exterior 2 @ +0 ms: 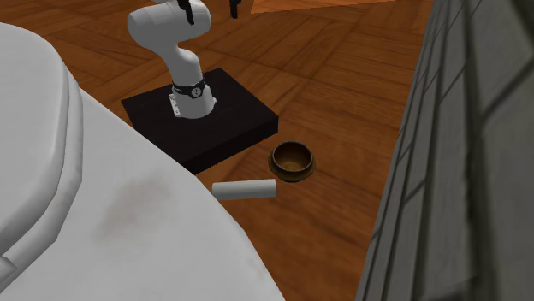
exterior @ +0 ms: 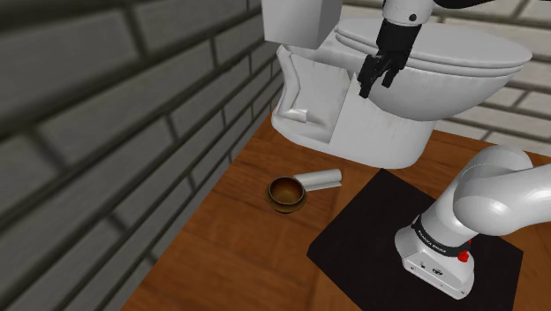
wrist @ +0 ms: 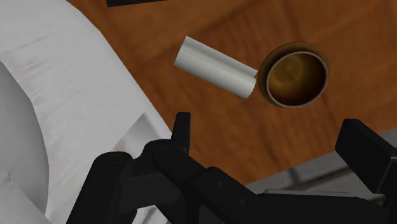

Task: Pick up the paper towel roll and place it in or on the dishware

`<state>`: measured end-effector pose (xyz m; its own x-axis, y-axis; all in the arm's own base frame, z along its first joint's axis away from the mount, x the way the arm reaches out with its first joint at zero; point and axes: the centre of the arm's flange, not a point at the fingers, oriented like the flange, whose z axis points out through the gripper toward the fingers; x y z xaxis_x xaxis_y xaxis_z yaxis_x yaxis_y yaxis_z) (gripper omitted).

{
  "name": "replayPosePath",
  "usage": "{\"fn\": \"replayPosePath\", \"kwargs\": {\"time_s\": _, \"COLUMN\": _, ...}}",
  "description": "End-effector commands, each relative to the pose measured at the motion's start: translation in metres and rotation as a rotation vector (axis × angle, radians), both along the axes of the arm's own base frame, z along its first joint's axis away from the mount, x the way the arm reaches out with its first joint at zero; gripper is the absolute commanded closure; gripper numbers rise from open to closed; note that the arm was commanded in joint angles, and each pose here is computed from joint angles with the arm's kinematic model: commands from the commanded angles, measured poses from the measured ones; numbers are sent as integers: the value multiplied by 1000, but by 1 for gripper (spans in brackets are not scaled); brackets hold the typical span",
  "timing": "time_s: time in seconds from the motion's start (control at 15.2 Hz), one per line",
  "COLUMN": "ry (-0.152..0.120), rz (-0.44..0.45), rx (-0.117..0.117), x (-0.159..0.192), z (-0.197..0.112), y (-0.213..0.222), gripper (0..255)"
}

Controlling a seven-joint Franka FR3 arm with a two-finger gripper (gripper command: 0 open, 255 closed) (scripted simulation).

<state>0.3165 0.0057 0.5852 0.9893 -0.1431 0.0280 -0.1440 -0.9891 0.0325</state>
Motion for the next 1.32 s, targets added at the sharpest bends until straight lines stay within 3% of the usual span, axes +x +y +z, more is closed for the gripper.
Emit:
{"fn": "replayPosePath", "kwargs": {"time_s": 0.0, "ry": 0, "rz": 0, "rx": 0, "x": 0, "z": 0, "y": 0, "gripper": 0}}
{"fn": "replayPosePath", "kwargs": {"time_s": 1.25, "ry": 11, "rz": 540, "rx": -25, "x": 58, "z": -242, "y": -25, "gripper": 0}}
